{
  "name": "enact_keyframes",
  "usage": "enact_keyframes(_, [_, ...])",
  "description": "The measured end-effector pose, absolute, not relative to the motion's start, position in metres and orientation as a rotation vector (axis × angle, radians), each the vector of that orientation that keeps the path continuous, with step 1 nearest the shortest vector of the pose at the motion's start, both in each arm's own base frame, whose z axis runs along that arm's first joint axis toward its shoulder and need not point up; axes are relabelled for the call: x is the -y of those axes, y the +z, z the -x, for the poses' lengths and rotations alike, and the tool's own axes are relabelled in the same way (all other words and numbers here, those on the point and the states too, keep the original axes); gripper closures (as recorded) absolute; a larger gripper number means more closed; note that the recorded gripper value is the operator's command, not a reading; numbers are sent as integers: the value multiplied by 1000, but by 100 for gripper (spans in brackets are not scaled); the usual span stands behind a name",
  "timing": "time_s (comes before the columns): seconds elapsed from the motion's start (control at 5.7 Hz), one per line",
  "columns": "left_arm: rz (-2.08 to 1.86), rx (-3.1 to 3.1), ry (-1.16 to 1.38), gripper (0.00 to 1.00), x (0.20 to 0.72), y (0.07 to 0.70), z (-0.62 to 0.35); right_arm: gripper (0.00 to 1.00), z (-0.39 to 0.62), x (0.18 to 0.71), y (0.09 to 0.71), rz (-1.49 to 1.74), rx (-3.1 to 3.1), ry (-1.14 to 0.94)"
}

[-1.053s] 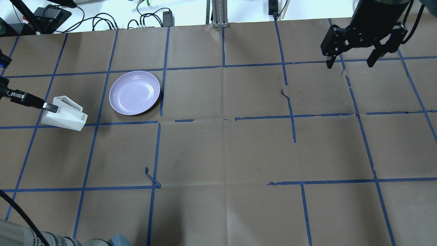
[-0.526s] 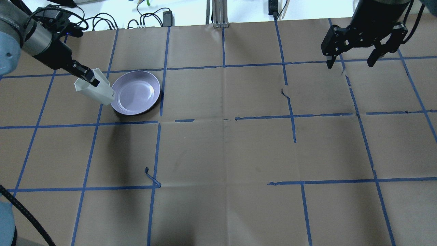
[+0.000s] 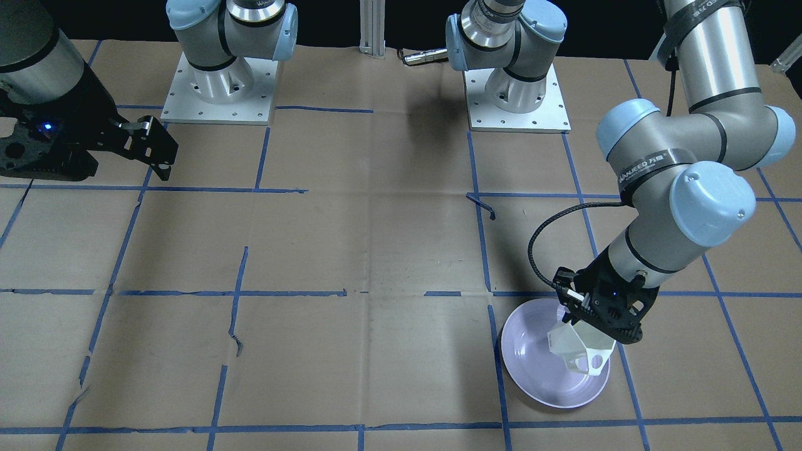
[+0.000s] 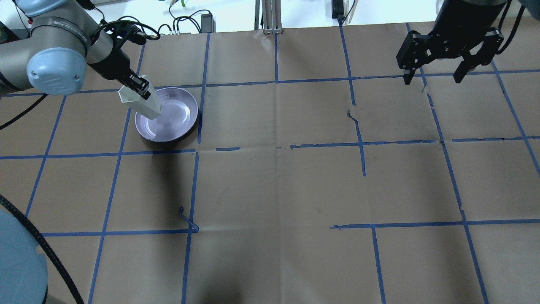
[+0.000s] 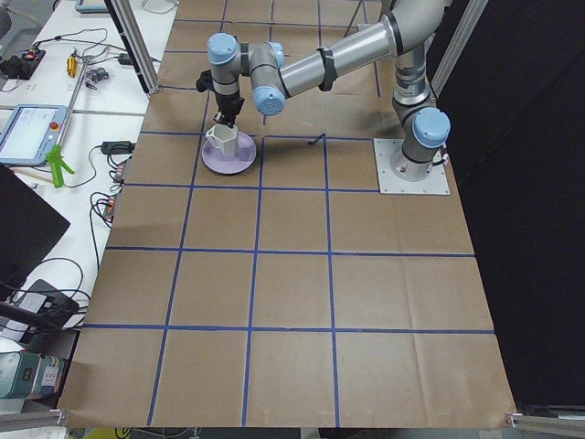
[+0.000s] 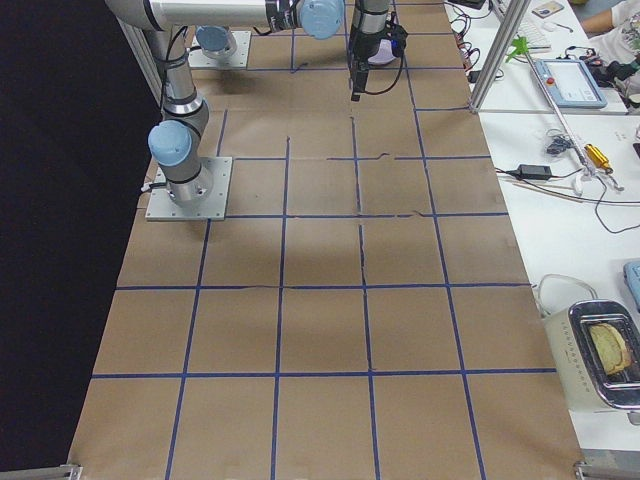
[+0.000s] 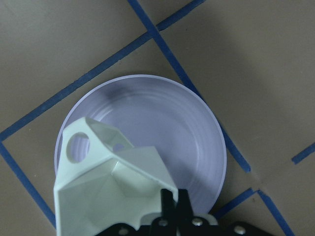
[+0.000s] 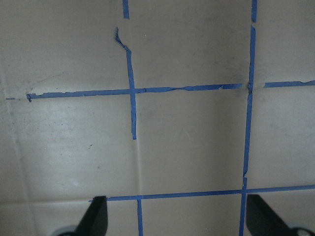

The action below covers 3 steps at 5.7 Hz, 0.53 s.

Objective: Flip cup and place on plate
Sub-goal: 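Carry the mug over the lavender plate and lower it onto it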

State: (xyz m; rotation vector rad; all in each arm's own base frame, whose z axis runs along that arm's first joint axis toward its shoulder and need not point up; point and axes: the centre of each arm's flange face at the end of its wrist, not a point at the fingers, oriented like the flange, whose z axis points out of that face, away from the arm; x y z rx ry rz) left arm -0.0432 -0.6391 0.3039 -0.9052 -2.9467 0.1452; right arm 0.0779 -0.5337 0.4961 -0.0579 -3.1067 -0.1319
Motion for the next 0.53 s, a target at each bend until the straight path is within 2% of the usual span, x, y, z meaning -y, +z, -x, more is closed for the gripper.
enact_keyframes(0.53, [902, 2975, 80, 97, 635, 283, 54, 0, -78, 534, 496, 58, 3107, -132])
